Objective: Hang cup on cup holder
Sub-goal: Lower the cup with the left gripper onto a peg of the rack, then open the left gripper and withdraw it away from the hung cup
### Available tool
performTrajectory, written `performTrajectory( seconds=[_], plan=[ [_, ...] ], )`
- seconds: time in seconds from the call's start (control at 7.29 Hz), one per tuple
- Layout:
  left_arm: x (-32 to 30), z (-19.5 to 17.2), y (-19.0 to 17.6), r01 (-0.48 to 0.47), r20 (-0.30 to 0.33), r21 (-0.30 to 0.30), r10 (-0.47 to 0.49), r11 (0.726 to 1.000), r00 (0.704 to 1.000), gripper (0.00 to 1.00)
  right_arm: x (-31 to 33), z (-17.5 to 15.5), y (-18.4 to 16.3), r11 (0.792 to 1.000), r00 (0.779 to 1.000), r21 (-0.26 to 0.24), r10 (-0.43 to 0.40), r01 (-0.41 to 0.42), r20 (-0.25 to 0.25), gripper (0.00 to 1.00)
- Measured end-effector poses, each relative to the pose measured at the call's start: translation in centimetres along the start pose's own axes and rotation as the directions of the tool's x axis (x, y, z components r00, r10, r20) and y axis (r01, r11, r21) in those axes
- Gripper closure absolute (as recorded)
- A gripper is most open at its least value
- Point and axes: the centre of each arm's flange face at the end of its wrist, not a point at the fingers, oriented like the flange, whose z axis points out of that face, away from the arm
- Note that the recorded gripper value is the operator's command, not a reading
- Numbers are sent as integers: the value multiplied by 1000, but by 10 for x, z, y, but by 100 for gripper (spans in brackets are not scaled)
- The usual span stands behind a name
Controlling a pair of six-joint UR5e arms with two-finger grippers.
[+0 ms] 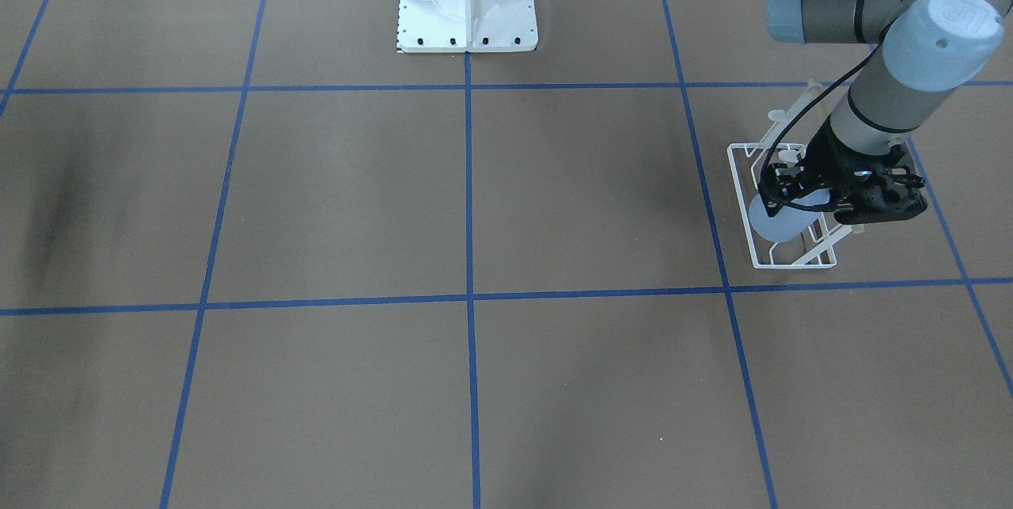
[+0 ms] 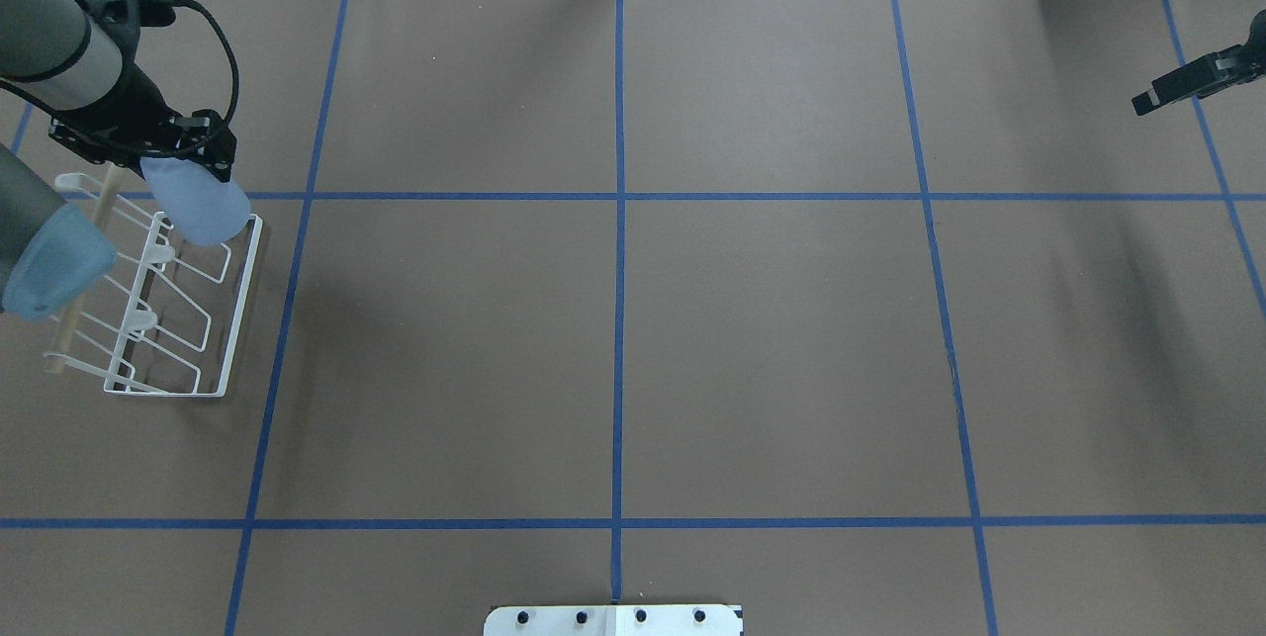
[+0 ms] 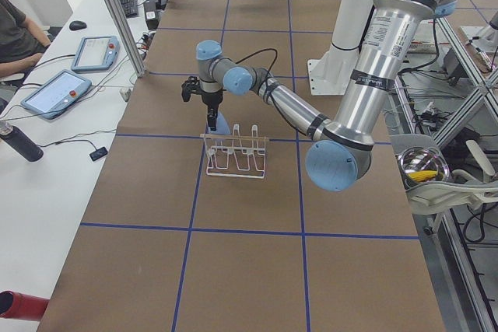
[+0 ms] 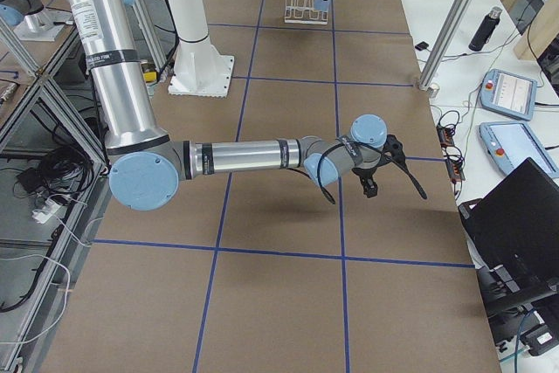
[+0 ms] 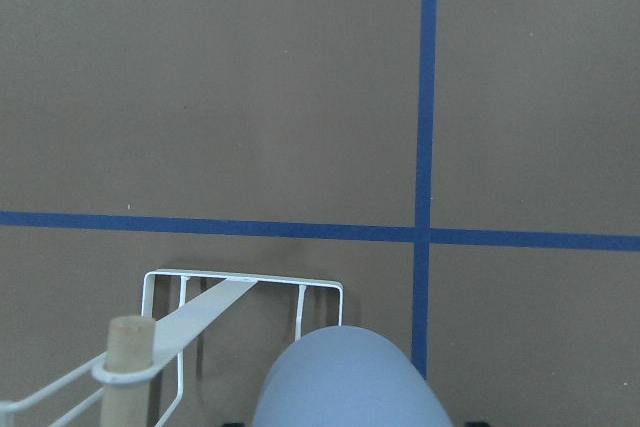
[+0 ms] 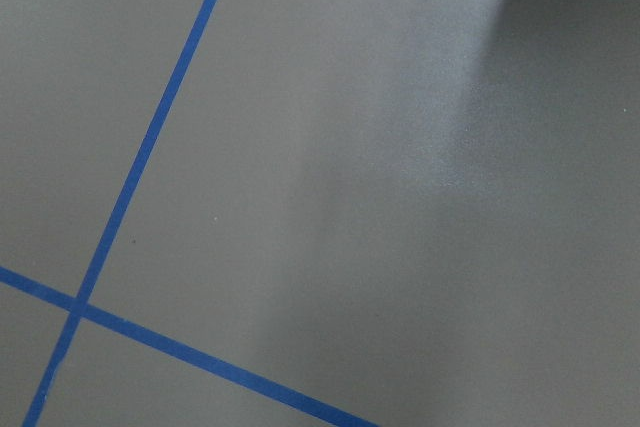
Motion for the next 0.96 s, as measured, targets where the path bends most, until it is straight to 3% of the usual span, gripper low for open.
performTrajectory(
  seconds=[0.27,0.55,0.82,0.96],
  plan=[
    [1,-2,3,-5,-2,4,5,1000,1000,1,-2,-1,-2,1000,1000,1,-1,1,6,0],
    [11,-34,12,-26,-39,39,27,999,999,1,-15,-16,-13,1000,1000,9,20,-20,1,0],
    [-7,-71,19,-98,-46,91,102,991,994,1,-19,-41,-26,997,997,2,71,-71,-31,0],
    [-39,-81,16,-156,-20,110,159,982,987,1,-24,-56,-37,997,995,-15,72,-73,-73,0]
  ],
)
